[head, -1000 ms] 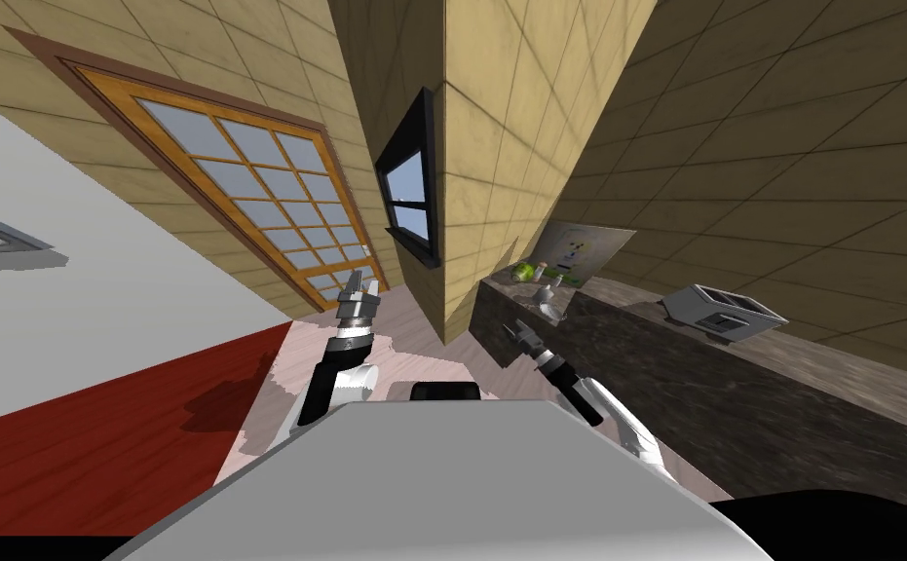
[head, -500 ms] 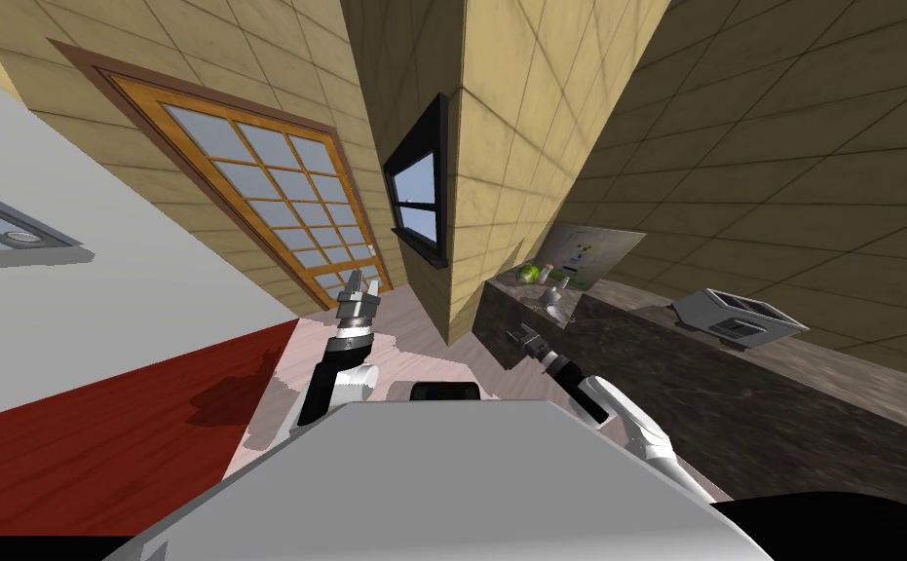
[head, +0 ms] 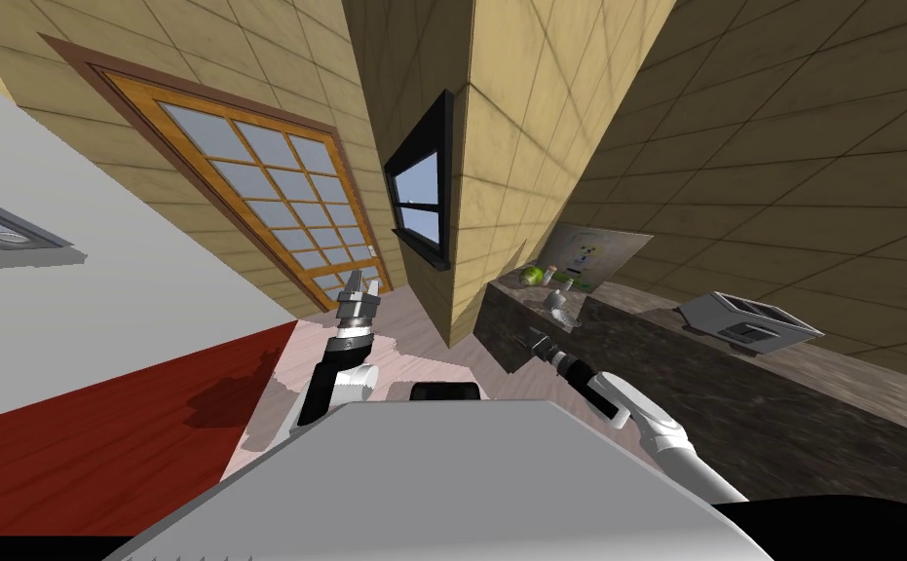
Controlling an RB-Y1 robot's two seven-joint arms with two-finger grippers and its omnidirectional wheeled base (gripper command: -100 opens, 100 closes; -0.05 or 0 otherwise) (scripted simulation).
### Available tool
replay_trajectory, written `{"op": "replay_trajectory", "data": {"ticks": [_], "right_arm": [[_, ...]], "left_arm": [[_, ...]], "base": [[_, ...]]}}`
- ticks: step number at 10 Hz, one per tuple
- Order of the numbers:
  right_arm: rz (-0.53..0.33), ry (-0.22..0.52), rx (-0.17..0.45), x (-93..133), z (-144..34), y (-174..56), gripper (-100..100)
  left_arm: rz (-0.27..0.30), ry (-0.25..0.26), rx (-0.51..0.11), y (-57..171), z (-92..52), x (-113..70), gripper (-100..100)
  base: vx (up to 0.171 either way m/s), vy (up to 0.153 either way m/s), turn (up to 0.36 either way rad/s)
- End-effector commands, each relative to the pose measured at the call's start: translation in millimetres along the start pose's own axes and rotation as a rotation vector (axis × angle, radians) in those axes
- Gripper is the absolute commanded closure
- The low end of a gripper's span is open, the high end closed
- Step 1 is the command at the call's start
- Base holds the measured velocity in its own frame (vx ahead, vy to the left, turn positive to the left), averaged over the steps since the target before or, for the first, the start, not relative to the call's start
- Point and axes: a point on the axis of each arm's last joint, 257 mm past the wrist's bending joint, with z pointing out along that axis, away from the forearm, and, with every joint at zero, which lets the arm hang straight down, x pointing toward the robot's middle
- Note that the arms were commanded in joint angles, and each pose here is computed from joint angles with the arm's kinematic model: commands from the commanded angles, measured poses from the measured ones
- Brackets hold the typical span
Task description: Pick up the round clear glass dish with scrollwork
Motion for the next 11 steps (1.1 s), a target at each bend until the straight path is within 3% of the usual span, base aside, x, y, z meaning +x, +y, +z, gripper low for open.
{"op": "replay_trajectory", "data": {"ticks": [1,2,3,5,6,11], "right_arm": [[-0.035,0.025,0.005,11,-2.4,-9,-100],[-0.102,0.06,0.009,21,-4.3,-20,-100],[-0.1,0.067,0.011,24,-5.4,-22,-100],[-0.226,0.142,0.024,44,-11.6,-49,-100],[-0.225,0.146,0.025,46,-12.4,-50,-100],[-0.398,0.254,0.048,69,-25.5,-96,-100]], "left_arm": [[0.0,0.0,0.0,0,0.0,0.0,0],[0.0,0.0,0.0,0,0.0,0.0,0],[0.0,0.0,0.0,0,0.0,0.0,0],[0.0,0.0,0.0,0,0.0,0.0,0],[0.0,0.0,0.0,0,0.0,0.0,0],[0.0,0.0,0.0,0,0.0,0.0,0]], "base": [[0.035,-0.003,-0.009],[0.044,-0.001,-0.033],[0.044,0.002,-0.013],[0.075,-0.012,-0.054],[0.072,-0.017,-0.017],[0.057,-0.012,-0.038]]}}
